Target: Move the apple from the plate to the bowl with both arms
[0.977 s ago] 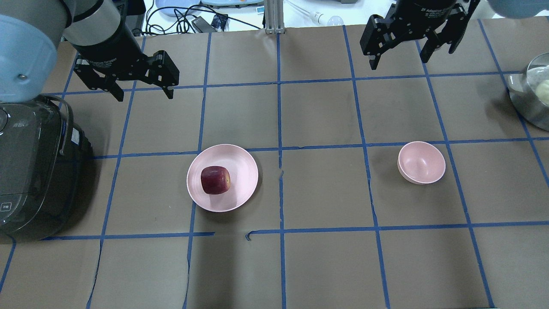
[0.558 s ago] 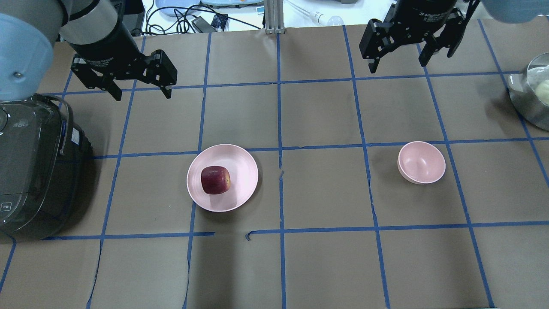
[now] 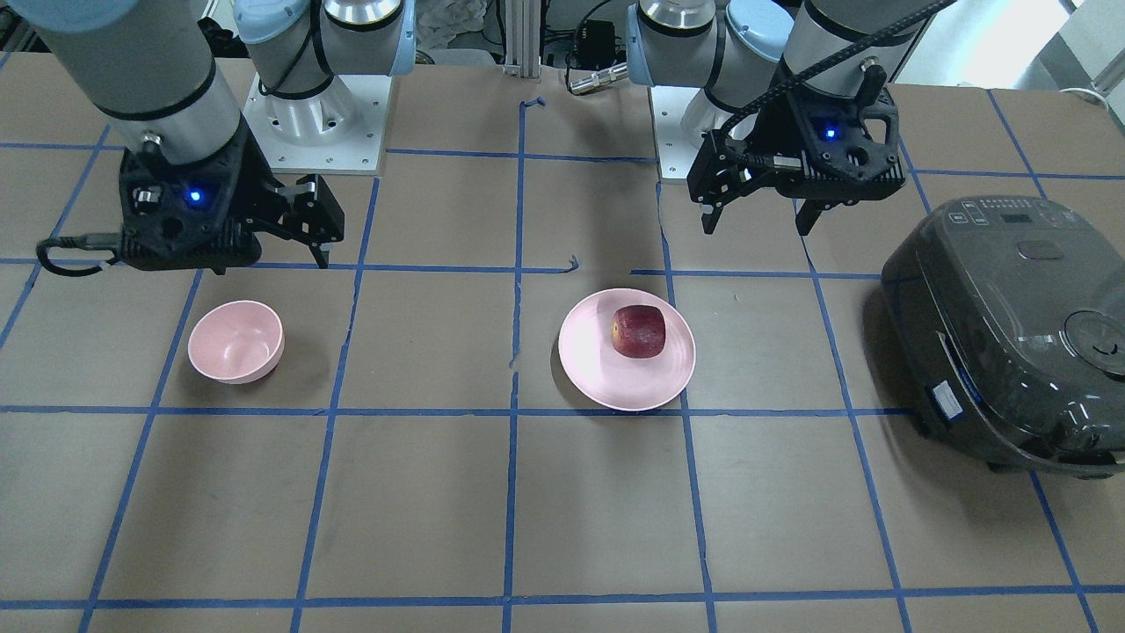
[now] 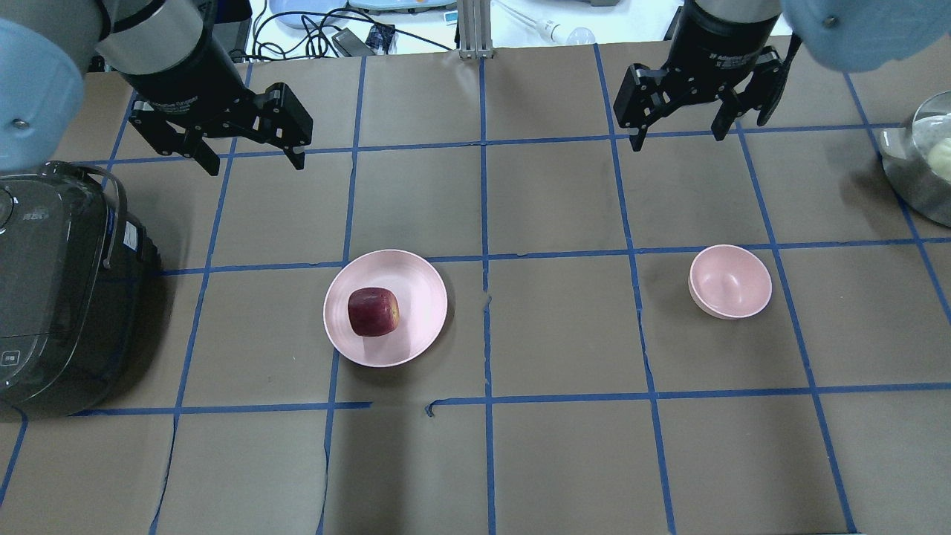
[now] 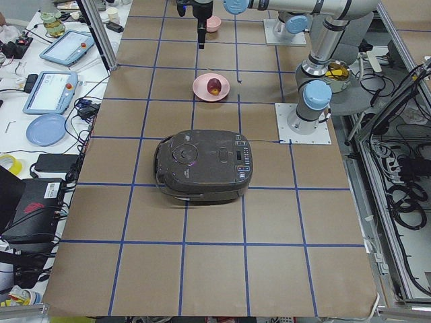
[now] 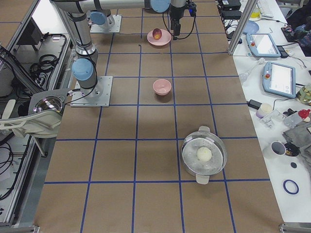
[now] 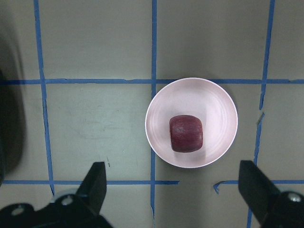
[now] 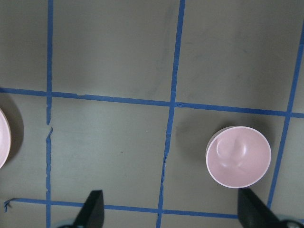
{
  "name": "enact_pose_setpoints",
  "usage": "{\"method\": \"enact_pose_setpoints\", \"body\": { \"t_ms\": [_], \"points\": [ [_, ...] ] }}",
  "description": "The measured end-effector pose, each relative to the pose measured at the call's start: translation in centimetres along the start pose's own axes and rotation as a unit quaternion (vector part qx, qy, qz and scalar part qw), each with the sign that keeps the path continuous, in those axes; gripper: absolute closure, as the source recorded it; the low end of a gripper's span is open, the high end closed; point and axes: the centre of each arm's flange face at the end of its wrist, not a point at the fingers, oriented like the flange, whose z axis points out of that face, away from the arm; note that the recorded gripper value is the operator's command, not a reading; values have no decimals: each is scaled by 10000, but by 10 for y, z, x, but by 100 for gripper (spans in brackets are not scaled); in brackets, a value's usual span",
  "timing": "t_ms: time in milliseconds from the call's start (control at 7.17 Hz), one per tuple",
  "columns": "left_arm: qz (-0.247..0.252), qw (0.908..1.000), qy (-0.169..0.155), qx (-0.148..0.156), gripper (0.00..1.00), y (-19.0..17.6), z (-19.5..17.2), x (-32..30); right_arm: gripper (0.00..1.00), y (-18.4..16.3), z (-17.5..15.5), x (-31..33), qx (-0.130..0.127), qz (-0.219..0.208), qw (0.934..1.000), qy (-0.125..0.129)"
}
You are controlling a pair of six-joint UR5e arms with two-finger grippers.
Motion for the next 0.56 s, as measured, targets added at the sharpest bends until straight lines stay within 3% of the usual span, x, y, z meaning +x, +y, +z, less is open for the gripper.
{"method": "enact_pose_setpoints", "body": {
  "t_ms": [419,558],
  "points": [
    [11,10000,9,-70,0,1,6,1,0,5,147,-2,7,4,10000,-5],
    [22,9998,14,-178,0,2,18,3,0,14,179,-3,56,-9,10000,-2]
  ]
}}
